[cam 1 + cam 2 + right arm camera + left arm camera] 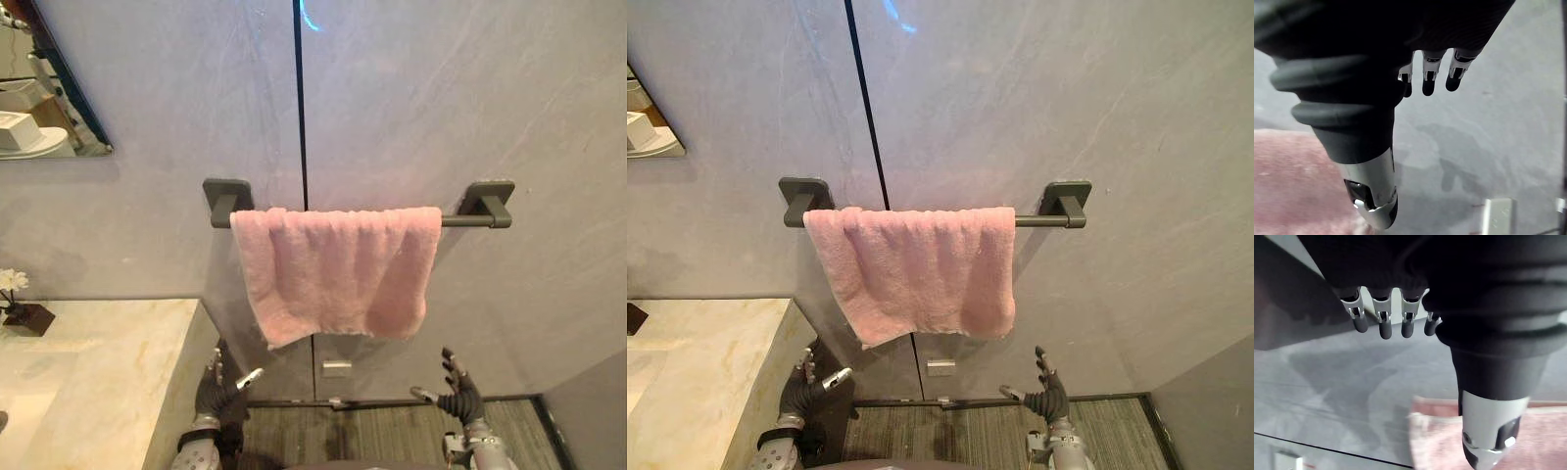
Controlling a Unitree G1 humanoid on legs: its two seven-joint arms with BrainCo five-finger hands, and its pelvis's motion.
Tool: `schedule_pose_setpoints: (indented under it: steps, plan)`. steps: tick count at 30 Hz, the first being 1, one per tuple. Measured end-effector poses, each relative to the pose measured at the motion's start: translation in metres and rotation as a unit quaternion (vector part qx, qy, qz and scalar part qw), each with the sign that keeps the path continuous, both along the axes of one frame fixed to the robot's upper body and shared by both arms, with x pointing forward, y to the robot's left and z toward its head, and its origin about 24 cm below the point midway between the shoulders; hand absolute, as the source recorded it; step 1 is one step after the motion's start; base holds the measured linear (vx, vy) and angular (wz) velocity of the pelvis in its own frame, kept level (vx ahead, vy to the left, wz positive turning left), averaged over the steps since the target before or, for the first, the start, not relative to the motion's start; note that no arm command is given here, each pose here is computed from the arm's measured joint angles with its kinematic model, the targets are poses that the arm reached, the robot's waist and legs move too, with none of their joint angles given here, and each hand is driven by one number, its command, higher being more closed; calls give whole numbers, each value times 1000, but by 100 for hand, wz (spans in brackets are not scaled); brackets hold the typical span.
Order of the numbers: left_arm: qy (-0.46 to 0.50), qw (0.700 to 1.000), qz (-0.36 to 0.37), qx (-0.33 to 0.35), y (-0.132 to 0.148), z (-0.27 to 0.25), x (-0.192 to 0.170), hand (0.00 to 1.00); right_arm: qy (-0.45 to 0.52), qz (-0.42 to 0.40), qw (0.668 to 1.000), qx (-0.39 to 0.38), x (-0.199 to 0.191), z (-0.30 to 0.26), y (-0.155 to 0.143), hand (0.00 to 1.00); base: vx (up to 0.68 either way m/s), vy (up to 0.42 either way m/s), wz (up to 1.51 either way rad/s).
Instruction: Organize washtable
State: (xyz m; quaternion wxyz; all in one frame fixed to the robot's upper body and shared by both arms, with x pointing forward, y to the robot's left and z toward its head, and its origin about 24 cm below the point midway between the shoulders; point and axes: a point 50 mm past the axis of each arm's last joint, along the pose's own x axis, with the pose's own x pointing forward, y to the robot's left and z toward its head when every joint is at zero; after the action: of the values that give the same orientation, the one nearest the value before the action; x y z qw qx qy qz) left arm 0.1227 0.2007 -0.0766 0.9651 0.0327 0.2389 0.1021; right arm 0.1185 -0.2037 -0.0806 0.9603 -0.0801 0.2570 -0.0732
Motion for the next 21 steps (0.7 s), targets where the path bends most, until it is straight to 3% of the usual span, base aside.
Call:
schedule_pose_setpoints:
  steps: [11, 21]
  plan:
    - [149, 989, -6, 27, 12, -46, -41, 0, 136, 18, 990, -29, -27, -42, -10, 0, -12, -2, 2]
    - [181, 983, 0, 35, 14, -55, -52, 0, 165, -6, 986, -18, -32, -50, -13, 0, -17, -1, -6]
